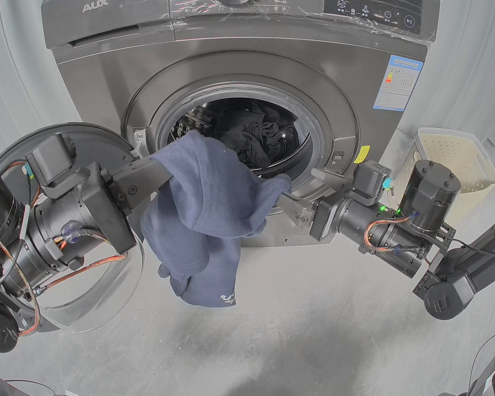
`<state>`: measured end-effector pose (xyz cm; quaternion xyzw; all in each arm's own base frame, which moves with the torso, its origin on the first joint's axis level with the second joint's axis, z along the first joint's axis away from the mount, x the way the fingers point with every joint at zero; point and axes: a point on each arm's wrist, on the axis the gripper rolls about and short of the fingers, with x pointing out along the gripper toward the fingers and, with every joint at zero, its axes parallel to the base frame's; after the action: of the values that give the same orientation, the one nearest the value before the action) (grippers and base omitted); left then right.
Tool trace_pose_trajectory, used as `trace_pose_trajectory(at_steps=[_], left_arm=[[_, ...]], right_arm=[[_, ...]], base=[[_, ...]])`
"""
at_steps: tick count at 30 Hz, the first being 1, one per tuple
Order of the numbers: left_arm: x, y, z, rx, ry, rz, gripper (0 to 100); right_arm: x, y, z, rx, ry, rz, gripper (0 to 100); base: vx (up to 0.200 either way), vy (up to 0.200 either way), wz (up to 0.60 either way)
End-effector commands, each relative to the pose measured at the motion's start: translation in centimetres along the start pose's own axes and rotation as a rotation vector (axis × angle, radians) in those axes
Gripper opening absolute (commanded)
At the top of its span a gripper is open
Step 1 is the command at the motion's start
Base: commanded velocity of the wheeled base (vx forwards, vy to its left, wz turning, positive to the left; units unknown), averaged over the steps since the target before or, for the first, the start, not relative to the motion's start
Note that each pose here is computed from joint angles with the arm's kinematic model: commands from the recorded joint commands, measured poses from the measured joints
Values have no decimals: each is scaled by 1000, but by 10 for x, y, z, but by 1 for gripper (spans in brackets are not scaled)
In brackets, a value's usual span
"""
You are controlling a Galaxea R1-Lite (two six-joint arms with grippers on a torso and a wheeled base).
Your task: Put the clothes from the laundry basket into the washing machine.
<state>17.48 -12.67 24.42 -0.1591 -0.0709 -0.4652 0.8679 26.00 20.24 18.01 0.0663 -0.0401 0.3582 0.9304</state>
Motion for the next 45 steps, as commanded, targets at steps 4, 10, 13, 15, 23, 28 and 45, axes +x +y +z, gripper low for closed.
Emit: trace_pose_trajectory(at_steps=[4,10,13,15,23,28,45], left_arm=[[2,1,2,3,-7,0,0],[2,2,2,2,-6,1,0],[4,2,3,2,-9,2,0],[5,3,3,4,-11,1,0],[5,3,2,3,-7,3,0],[5,3,2,3,-5,3,0],[15,31,3,20,-16,111,0]], right_arm=[[11,12,-24,-25,56,67,100],[18,9,-20,-49,21,77,100],[17,9,-21,-73,20,97,100],[18,12,-21,-79,16,110,100],[30,13,-10,-87,-48,118,100],[31,15,-9,-97,-60,123,100],[-5,31,-16,-108,-1,208,0]], base=[[0,0,0],[0,0,0],[0,0,0],[0,0,0],[0,0,0],[0,0,0],[0,0,0]])
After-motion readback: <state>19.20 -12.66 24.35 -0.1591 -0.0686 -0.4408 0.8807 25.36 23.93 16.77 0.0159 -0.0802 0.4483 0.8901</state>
